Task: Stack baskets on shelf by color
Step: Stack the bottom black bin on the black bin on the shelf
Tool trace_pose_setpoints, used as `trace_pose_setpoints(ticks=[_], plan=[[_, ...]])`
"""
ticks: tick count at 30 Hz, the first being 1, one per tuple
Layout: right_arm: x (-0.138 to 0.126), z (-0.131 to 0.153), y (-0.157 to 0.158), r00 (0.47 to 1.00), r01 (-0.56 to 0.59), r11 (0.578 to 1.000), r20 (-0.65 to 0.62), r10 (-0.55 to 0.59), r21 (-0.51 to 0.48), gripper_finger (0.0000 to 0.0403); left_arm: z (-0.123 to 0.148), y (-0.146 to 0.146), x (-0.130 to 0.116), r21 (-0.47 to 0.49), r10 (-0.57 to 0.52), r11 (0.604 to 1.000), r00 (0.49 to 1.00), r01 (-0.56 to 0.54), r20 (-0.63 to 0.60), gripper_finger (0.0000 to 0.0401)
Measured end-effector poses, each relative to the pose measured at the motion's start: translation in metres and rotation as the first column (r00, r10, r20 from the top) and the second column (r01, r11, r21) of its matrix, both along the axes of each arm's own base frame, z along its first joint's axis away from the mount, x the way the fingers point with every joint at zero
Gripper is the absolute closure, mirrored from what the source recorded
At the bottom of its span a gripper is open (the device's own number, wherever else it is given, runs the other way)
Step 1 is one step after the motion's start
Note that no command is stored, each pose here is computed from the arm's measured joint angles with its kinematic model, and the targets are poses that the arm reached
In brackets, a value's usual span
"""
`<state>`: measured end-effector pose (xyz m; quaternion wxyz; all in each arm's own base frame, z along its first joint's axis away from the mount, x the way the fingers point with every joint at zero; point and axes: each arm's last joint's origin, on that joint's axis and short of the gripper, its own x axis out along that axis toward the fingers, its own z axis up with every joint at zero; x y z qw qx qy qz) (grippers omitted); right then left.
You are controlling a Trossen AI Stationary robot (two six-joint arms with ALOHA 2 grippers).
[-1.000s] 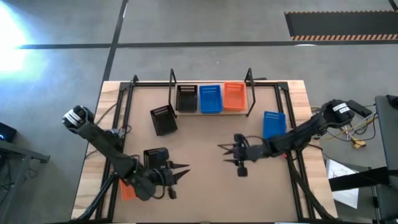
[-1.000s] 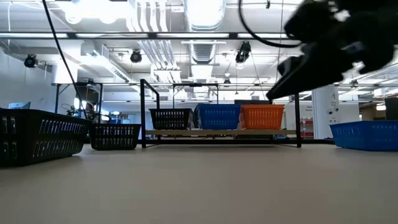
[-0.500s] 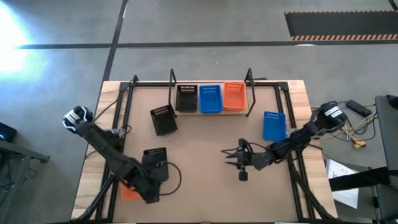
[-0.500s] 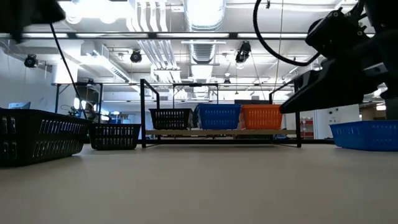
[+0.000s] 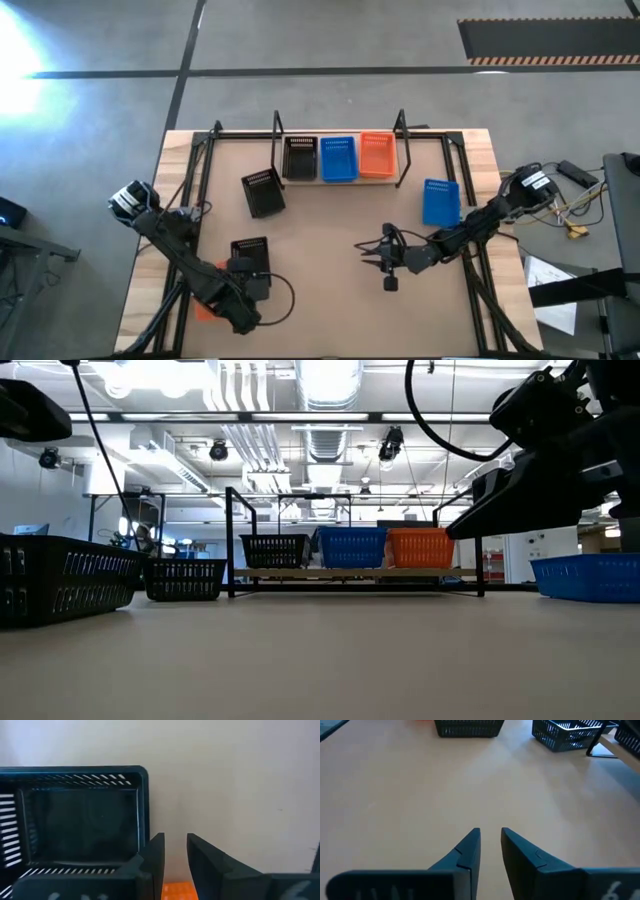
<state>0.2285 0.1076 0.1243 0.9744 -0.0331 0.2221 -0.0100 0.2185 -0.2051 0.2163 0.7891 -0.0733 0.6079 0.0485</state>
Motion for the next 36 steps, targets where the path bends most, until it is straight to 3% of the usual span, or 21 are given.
trace_pose_setpoints(ticks=[5, 13, 17, 21, 28, 32, 36], plan=[[0.000, 0.000, 0.000, 1.000, 0.000, 1.000, 0.000, 0.000, 0.002, 0.0330, -0.002, 0.003, -0.002, 0.037, -0.002, 0.999, 1.000, 0.003, -0.006, 0.0319], [0.000, 0.000, 0.000, 1.000, 0.000, 1.000, 0.000, 0.000, 0.002, 0.0340, -0.007, 0.004, 0.001, 0.112, -0.002, 0.994, 0.999, -0.002, 0.033, 0.0250], [0.000, 0.000, 0.000, 1.000, 0.000, 1.000, -0.001, 0.000, 0.002, 0.0337, -0.017, 0.001, 0.004, 0.136, -0.005, 0.991, 1.000, 0.005, 0.005, 0.0244], [0.000, 0.000, 0.000, 1.000, -0.001, 1.000, -0.001, 0.001, 0.002, 0.0334, -0.029, -0.001, 0.007, 0.163, -0.005, 0.987, 1.000, 0.009, -0.028, 0.0268], [0.000, 0.000, 0.000, 1.000, -0.001, 1.000, -0.001, 0.001, 0.000, 0.0336, -0.038, -0.004, 0.007, 0.145, -0.008, 0.989, 0.996, 0.022, -0.093, 0.0345], [-0.003, 0.001, 0.001, 1.000, -0.009, 1.000, -0.014, 0.009, -0.006, 0.0341, -0.031, -0.005, 0.008, 0.114, -0.018, 0.993, 0.996, 0.028, -0.084, 0.0391], [-0.012, 0.007, 0.002, 0.998, -0.025, 1.000, -0.059, 0.024, -0.011, 0.0344, -0.011, -0.013, 0.016, 0.074, -0.088, 0.993, 0.996, 0.090, -0.030, 0.0396]])
